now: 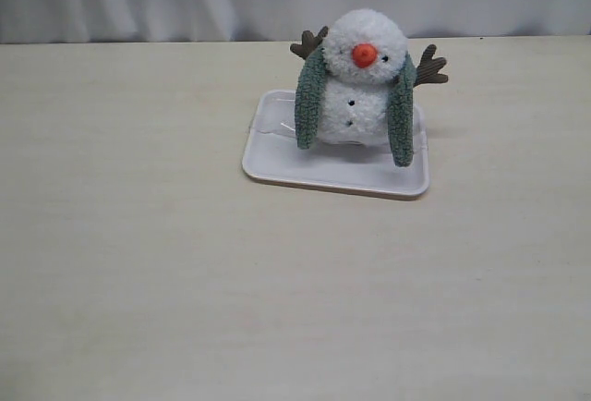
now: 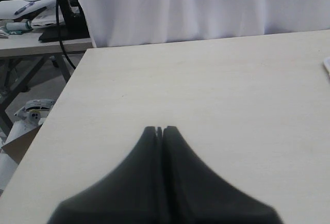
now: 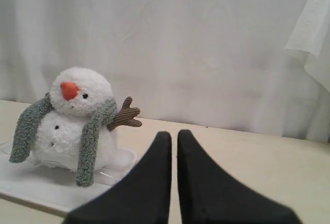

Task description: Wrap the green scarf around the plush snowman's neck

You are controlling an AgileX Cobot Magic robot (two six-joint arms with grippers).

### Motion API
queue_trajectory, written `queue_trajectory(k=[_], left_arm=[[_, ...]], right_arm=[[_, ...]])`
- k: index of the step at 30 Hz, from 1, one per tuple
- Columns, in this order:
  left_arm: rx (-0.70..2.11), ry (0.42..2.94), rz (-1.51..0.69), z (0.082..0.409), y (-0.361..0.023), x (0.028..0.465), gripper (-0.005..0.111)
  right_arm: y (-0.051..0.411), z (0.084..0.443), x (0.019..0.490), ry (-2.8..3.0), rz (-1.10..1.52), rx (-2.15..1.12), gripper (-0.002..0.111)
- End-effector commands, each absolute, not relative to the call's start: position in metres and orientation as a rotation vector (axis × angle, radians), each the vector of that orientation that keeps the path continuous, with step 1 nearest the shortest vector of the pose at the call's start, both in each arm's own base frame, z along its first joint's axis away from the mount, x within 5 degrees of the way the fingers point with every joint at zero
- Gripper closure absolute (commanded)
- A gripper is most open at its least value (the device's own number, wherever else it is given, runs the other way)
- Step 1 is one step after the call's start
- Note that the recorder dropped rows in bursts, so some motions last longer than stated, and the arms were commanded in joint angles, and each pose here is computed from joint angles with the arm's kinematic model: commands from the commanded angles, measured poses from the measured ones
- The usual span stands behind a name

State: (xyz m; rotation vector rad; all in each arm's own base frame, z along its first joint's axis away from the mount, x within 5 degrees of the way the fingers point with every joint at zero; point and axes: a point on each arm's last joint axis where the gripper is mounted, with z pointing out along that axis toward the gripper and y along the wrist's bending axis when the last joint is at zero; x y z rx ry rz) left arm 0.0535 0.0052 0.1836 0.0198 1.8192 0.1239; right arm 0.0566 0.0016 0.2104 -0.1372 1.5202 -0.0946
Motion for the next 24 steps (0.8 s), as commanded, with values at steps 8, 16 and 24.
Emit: queue_trajectory(k=[8,16,24], left_arm=[[0.020,1.809,0.126,0.184,0.005,0.054,0.107],[0.020,1.809,0.126,0.184,0.005,0.054,0.107],[0.020,1.809,0.126,0.184,0.005,0.054,0.107]], right_arm=[[0.001,0.183,0.054,1.812,-0.064,-0.122,0.104],[0.001,0.182,0.053,1.828,-0.028,-0.074,0.104],[0.001,0.182,0.053,1.828,-0.018,-0.066,0.104]])
